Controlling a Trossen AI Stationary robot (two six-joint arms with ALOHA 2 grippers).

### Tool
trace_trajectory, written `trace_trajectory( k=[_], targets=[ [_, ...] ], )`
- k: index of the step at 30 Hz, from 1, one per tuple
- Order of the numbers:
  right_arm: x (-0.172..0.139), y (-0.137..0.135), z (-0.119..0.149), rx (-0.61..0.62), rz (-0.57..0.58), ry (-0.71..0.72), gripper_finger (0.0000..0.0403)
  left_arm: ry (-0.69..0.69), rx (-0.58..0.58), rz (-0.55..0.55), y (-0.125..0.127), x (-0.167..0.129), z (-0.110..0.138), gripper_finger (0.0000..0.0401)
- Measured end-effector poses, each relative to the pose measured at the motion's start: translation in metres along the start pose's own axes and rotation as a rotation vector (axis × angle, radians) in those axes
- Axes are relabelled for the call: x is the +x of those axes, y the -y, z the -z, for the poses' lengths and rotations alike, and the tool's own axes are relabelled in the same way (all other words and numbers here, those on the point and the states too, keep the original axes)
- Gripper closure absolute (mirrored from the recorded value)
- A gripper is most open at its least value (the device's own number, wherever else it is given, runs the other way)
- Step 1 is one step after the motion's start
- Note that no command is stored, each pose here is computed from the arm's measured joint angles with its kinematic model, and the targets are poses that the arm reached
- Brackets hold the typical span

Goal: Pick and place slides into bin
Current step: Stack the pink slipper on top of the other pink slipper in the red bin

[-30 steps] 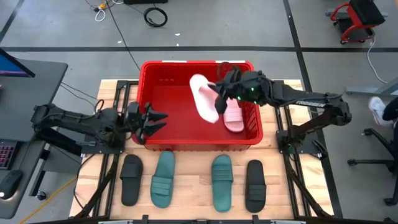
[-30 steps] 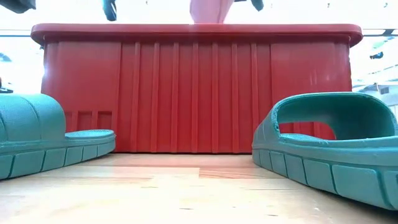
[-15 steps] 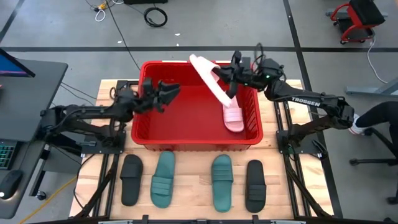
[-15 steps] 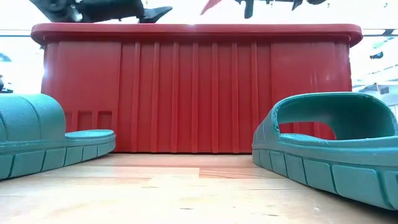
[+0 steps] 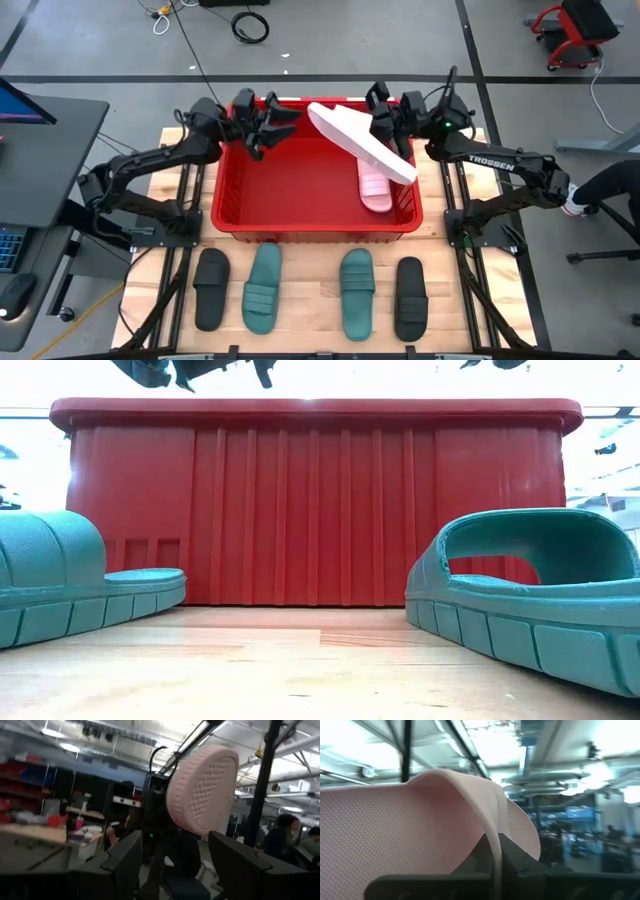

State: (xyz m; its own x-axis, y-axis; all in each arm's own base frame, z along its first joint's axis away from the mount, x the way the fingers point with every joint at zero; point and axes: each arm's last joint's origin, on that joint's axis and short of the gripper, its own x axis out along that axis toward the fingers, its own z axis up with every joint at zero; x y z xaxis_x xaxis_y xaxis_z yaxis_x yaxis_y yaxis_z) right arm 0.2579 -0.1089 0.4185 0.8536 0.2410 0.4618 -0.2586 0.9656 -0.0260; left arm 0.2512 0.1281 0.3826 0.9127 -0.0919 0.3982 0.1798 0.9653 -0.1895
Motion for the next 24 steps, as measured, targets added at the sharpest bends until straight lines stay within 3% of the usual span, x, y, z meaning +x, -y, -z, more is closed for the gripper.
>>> trace_trajectory(
  k=[5,11,24],
  targets=[
    [0.0,-0.002,-0.001,0.011,-0.068,-0.01,0.0395,0.001,0.08,0.042,0.005,0.006,-0.008,0.017],
    [0.001,-0.007,0.002,0.039,-0.155,-0.052,0.0394,-0.017,0.072,0.065,0.008,0.013,0.001,0.017],
    [0.001,-0.003,0.013,0.087,-0.115,-0.144,0.0394,-0.041,0.061,0.112,0.019,0.032,0.028,0.0174]
  ],
)
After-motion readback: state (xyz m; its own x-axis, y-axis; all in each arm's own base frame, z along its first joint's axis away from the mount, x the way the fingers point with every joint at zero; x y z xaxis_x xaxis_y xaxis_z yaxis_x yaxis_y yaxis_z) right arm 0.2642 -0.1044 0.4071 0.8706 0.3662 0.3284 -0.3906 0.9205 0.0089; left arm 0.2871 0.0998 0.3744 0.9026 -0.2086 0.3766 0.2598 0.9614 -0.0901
